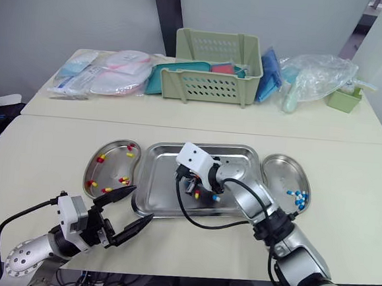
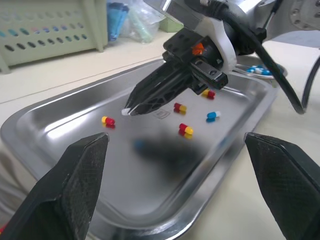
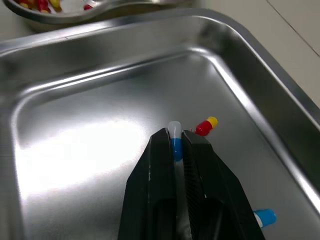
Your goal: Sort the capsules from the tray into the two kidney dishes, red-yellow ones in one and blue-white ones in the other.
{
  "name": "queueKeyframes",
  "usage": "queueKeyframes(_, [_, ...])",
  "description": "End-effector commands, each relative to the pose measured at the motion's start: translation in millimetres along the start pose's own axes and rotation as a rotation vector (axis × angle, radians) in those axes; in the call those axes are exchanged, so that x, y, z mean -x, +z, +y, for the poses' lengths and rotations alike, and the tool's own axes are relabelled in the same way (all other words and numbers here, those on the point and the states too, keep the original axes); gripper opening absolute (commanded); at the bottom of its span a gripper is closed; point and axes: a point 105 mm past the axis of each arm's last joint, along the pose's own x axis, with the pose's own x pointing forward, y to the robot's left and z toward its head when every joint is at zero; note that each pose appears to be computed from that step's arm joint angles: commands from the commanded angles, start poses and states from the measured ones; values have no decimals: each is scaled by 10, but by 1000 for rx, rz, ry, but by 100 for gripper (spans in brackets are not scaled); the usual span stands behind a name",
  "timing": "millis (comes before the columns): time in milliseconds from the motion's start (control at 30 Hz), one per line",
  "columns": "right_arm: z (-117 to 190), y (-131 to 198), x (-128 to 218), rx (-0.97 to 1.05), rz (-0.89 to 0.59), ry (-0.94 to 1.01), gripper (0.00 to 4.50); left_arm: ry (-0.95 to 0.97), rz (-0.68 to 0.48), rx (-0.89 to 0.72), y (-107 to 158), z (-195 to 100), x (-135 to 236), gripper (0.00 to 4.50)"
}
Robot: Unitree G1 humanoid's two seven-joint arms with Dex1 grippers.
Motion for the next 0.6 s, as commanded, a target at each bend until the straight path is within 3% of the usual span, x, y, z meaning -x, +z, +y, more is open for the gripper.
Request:
queueKeyframes(33, [-50, 113, 347, 19, -74, 0, 3, -107, -37, -4, 93, -98, -19, 450])
queueKeyframes(133, [-53, 10, 682, -6, -71, -21, 3, -201, -18, 14, 109, -187, -89, 450])
queueKeyframes(600, [-244, -701, 1967, -213, 103, -350, 3, -382, -201, -2, 302, -368, -308, 450])
